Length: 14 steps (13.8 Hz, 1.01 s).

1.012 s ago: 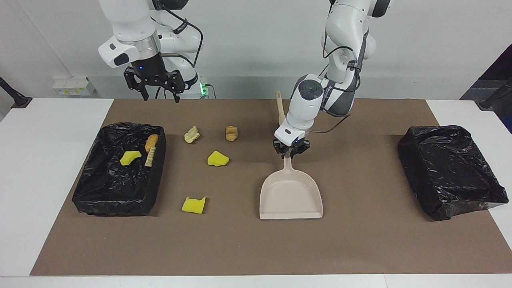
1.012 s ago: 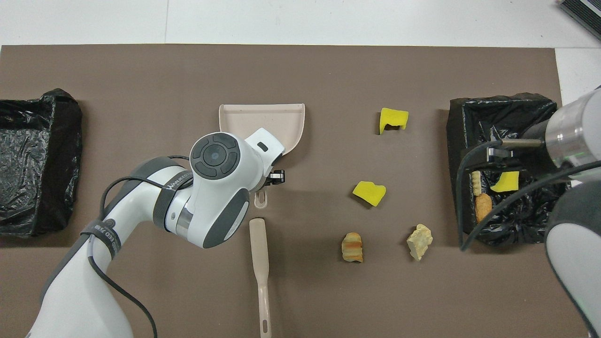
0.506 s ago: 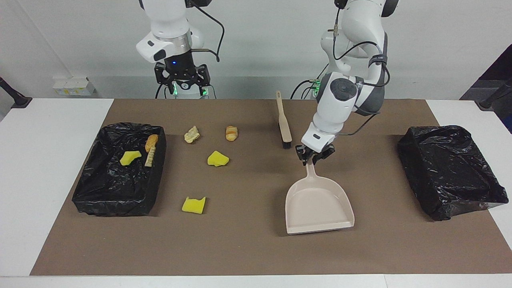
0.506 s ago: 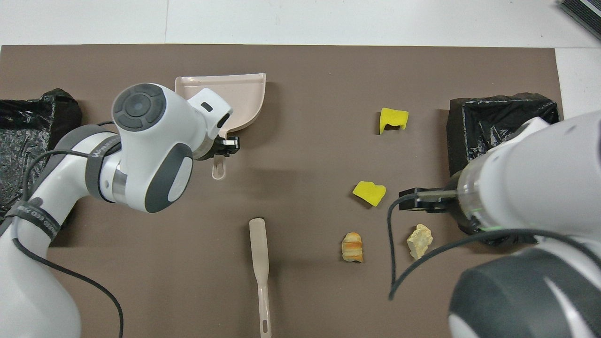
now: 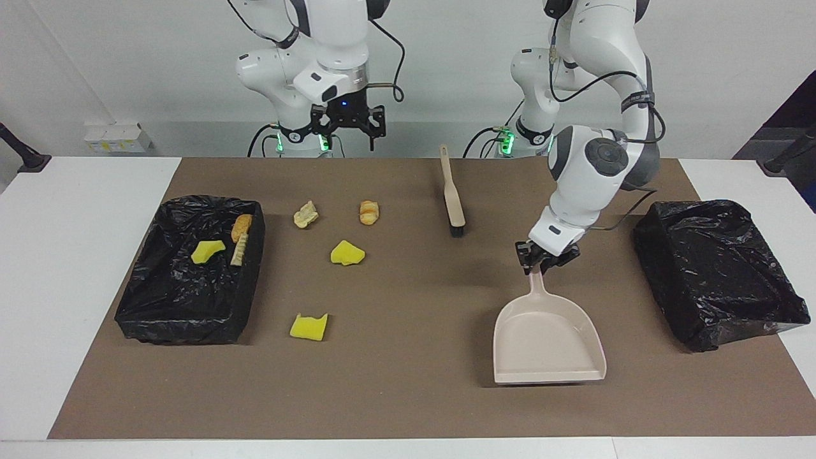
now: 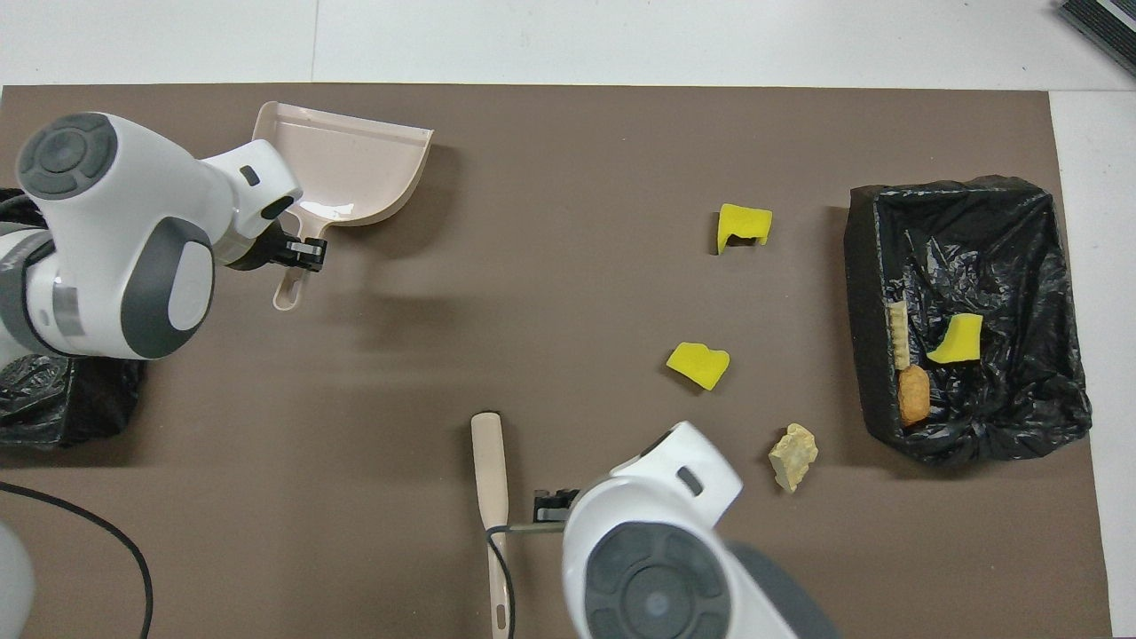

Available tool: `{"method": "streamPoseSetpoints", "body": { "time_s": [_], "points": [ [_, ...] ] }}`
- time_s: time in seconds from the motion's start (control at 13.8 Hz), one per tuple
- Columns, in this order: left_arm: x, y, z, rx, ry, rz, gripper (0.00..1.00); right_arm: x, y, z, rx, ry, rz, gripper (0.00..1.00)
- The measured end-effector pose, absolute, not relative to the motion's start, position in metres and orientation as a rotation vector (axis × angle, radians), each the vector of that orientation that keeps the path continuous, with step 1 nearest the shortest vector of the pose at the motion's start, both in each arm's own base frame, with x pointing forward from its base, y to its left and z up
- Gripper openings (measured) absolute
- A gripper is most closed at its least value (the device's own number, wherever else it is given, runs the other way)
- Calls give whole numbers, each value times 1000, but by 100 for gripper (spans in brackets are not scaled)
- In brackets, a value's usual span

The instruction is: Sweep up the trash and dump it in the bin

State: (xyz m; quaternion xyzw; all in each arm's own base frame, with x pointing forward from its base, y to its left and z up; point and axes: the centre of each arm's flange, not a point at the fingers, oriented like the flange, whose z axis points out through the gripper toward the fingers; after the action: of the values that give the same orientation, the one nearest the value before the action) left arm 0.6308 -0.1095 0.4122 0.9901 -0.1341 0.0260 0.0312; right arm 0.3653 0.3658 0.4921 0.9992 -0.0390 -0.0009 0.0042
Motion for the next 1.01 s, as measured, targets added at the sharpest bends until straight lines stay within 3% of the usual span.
{"method": "streamPoseSetpoints", "body": {
  "time_s": [0.14,0.51,1.01],
  "points": [
    [641,-84,418,3020,-642,77,32,337,405,451,3130,-119,-17,93],
    [650,-67,419,2890,-1192,73,32,307,460,384,3137,-6,-44,88],
    [646,-21,408,2608,-1688,-9,32,285,476,343,3123,68,-70,82]
  ]
}}
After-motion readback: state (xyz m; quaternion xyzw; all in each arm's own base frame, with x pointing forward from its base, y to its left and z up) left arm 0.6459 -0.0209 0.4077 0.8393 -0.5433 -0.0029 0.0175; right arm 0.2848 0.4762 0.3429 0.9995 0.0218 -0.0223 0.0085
